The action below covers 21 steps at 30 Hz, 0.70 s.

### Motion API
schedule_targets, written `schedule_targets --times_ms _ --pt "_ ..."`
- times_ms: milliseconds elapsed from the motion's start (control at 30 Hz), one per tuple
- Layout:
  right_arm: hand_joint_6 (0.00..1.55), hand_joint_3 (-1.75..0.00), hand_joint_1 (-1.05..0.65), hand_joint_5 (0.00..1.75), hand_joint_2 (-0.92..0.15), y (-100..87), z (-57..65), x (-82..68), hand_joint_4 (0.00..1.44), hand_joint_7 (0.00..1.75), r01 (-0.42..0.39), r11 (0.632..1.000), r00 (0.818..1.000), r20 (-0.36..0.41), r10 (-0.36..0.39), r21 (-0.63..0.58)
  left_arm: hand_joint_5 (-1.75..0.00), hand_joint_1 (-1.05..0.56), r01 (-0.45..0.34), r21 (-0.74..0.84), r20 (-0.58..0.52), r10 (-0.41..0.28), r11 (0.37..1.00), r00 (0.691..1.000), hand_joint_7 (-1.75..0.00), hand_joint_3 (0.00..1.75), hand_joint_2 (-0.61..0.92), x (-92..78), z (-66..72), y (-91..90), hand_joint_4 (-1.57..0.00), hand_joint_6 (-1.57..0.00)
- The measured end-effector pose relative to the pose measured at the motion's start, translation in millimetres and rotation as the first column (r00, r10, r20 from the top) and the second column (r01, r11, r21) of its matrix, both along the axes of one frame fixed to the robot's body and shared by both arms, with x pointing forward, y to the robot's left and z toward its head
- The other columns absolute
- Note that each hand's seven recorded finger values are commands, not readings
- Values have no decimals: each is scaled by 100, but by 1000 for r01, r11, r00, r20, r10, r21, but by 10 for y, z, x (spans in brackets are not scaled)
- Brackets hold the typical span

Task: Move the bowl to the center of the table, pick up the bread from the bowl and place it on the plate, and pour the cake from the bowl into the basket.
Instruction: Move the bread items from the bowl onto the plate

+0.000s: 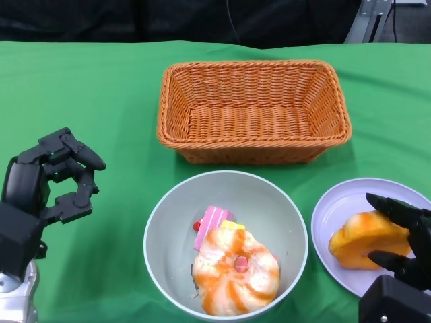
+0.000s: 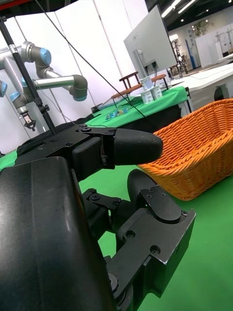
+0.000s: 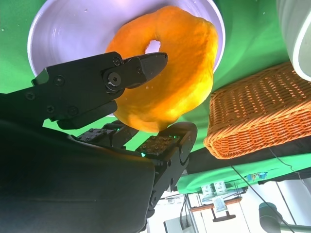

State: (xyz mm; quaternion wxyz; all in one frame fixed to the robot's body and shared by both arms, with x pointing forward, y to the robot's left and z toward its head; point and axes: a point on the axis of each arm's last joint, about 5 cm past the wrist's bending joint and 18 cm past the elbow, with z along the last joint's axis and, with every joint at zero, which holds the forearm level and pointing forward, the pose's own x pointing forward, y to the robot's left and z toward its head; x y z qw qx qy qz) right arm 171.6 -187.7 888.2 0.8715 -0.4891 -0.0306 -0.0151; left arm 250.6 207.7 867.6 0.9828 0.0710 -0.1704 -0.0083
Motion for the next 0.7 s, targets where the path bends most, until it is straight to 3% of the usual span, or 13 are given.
schedule_targets --times_ms 300,700 --pt "25 -4 -41 0 -92 14 -94 -17 15 0 -1 998 999 54 5 -69 -157 -1 10 18 -2 -10 1000 1000 -136 116 53 -1 3 12 -81 -80" --pt "28 -1 -43 1 -92 13 -141 -19 16 1 4 995 996 87 4 -99 -159 -1 13 19 3 -13 1000 1000 -138 116 53 -3 4 12 -80 -79"
